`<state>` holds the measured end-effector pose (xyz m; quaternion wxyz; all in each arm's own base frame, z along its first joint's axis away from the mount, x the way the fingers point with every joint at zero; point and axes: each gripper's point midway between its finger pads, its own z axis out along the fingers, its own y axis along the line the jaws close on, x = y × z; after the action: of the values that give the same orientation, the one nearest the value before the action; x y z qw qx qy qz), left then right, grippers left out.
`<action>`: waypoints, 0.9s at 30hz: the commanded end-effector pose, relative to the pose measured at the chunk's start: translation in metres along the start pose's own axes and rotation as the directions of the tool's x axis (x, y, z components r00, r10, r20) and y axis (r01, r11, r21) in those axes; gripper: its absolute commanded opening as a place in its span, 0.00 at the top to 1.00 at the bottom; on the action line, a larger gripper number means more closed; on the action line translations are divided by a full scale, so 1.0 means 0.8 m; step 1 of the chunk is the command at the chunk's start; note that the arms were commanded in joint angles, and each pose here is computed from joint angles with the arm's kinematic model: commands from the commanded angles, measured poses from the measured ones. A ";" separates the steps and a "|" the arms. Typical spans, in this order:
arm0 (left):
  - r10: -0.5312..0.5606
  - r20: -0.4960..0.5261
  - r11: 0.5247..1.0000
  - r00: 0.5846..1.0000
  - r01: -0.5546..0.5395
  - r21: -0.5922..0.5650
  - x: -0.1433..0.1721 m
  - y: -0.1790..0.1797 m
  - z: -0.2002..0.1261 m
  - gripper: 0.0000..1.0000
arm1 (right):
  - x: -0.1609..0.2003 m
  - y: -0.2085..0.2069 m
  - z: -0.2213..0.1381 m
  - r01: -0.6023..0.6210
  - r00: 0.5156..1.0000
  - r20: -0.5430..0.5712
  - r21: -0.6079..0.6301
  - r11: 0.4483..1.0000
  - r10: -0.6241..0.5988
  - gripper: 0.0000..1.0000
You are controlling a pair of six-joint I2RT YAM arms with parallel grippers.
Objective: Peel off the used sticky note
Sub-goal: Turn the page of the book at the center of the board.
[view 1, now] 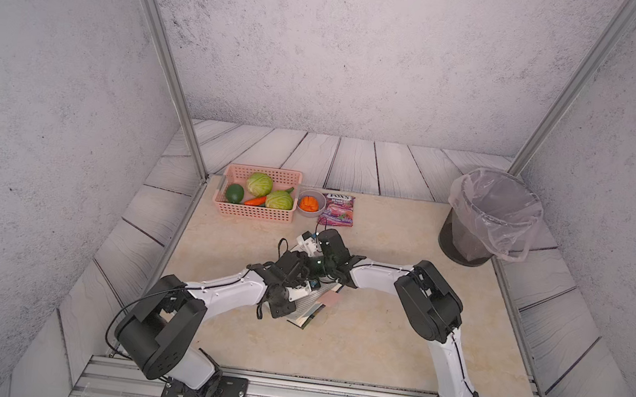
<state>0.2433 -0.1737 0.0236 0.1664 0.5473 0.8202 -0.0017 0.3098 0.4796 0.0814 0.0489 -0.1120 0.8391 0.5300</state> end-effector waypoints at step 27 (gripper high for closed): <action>-0.206 0.064 0.967 0.976 0.194 0.163 0.036 0.019 -0.090 0.39 | 0.021 -0.015 -0.009 -0.006 1.000 -0.027 -0.006 1.000 0.006 0.23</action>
<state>0.2289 -0.1314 0.0807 0.1558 0.4937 0.8516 -0.0822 0.2995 0.4728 0.0698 0.0359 -0.1185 0.8344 0.5370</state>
